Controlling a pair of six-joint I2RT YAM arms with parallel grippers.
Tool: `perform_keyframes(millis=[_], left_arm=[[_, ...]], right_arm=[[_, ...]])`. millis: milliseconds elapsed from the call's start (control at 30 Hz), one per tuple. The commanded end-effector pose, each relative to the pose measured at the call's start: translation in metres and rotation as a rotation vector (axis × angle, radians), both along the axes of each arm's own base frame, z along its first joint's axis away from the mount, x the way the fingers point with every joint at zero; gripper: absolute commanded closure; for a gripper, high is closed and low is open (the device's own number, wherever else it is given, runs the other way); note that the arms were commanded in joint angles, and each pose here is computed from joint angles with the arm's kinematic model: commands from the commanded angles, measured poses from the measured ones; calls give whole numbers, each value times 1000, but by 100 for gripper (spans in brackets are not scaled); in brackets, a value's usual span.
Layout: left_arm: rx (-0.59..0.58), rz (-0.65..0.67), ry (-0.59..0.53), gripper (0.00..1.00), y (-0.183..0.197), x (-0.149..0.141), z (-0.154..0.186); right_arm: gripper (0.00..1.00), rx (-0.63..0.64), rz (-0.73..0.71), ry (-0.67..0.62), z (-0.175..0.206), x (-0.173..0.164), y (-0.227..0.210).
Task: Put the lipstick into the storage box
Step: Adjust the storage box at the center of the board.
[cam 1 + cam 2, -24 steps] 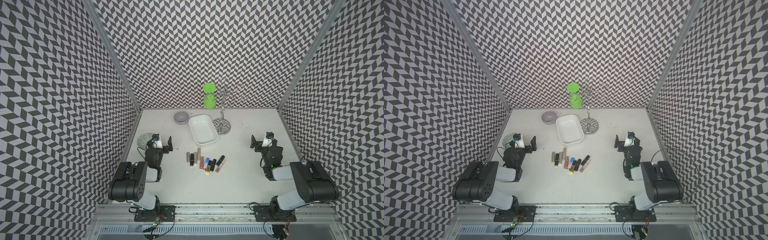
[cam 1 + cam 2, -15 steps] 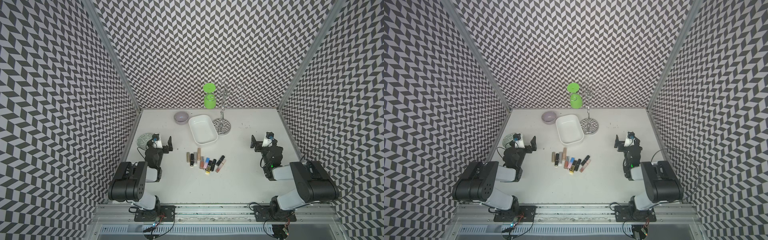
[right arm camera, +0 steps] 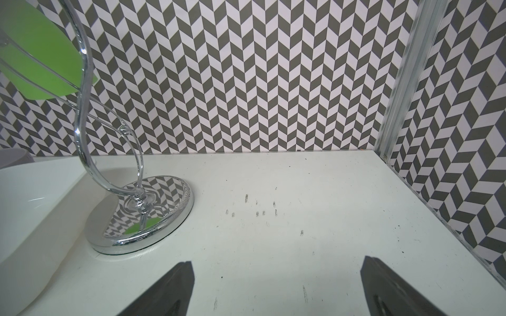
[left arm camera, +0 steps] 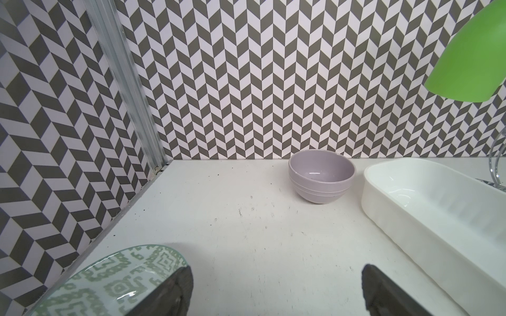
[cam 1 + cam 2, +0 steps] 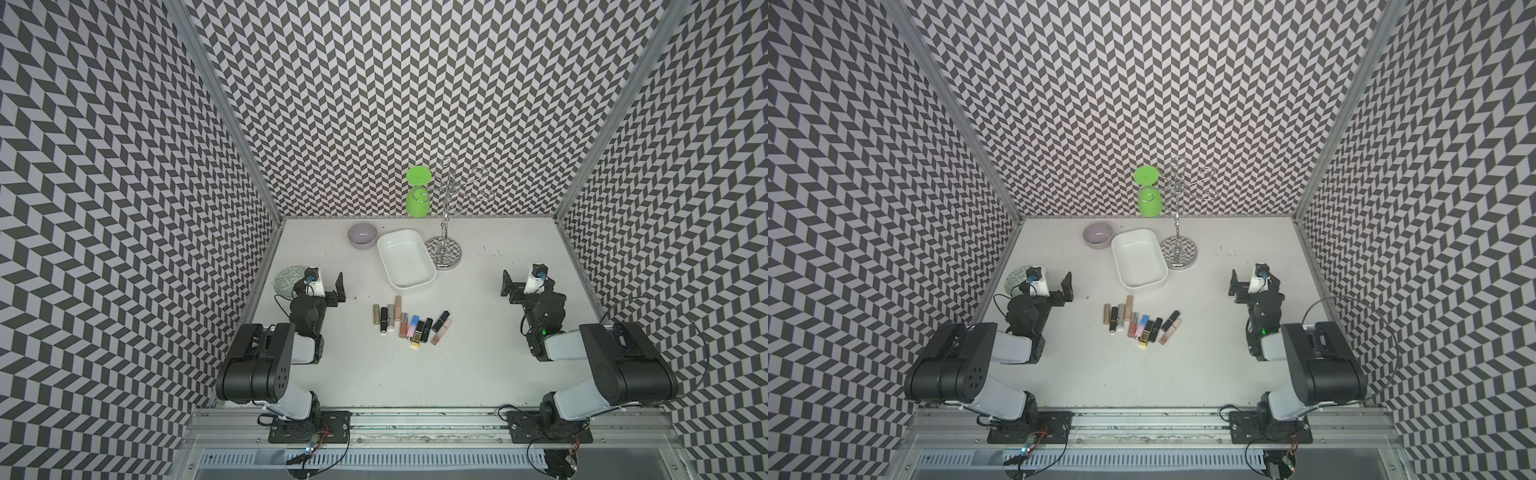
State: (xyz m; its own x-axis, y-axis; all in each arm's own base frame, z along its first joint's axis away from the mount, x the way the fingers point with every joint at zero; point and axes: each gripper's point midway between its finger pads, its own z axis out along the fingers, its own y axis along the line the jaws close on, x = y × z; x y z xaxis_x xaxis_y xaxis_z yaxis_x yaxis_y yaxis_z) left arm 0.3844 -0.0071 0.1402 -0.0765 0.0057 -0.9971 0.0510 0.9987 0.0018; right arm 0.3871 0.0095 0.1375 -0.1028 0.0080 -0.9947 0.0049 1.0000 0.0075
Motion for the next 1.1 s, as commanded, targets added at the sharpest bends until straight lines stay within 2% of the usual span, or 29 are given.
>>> perform_keyframes(millis=[0,833,1067], left_arm=[[7,-6,-15,1,-1,3,4],[-1,-17,-44,1,1,0,8],[-23,-29,-38,1,3,5,19]], right_arm=[[0,12,-1,-56,13,1,0],[0,3,21,-41,11,2,2],[1,15,-27,-30,25,14,-5]])
